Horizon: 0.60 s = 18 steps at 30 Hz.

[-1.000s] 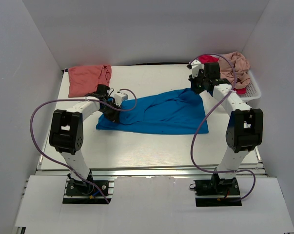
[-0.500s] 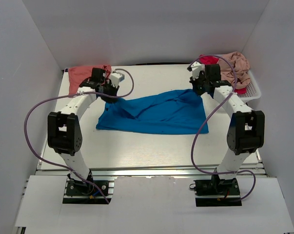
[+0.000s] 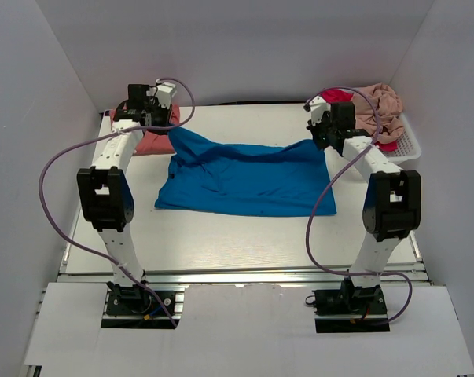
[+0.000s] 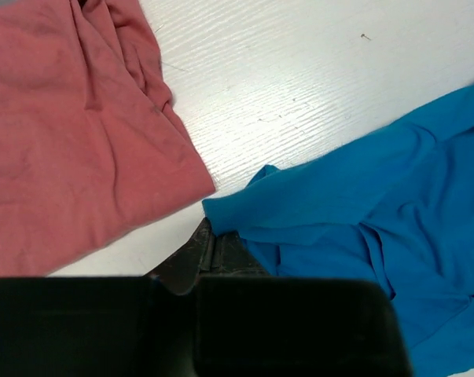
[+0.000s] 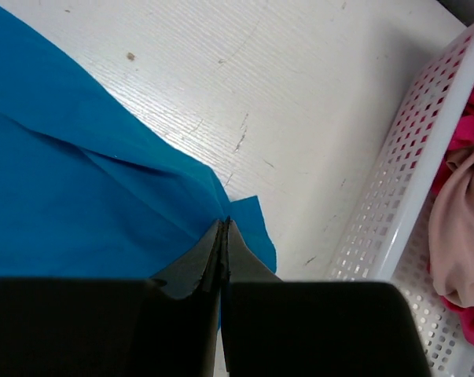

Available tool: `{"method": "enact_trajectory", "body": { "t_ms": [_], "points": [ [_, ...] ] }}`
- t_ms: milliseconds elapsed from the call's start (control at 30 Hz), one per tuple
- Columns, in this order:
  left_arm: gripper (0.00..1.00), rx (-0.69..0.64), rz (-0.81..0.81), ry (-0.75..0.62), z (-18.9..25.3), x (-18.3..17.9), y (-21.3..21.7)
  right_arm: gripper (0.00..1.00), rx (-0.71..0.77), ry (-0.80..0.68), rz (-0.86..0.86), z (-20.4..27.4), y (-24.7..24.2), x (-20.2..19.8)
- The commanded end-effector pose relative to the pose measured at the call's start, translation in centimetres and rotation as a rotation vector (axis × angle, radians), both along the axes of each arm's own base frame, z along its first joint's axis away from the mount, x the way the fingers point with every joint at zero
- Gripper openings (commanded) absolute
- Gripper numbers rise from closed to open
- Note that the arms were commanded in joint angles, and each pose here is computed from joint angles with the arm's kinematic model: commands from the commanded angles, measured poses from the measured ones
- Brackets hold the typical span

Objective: Fold and stack the t-shirts
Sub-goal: Fold the other side of the tshirt into a rectangle

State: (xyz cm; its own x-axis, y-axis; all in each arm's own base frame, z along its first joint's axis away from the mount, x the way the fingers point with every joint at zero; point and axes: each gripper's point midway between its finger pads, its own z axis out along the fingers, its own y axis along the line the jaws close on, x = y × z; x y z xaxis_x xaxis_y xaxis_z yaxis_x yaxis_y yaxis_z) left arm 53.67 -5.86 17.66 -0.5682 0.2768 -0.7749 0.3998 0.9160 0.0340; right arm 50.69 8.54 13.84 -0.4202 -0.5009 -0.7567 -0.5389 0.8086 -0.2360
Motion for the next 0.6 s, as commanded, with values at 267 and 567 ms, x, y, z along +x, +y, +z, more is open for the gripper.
{"method": "enact_trajectory", "body": {
  "t_ms": [267, 567],
  "points": [
    [0.00, 0.012, 0.048, -0.113, 6.0, 3.6, 0.1, 0.00, 0.031, -0.225, -0.101, 7.2, -3.4, 4.6],
    [0.00, 0.012, 0.091, -0.233, 9.1, 7.1, 0.5, 0.00, 0.071, -0.235, -0.143, 8.0, -5.1, 7.9]
  ]
}}
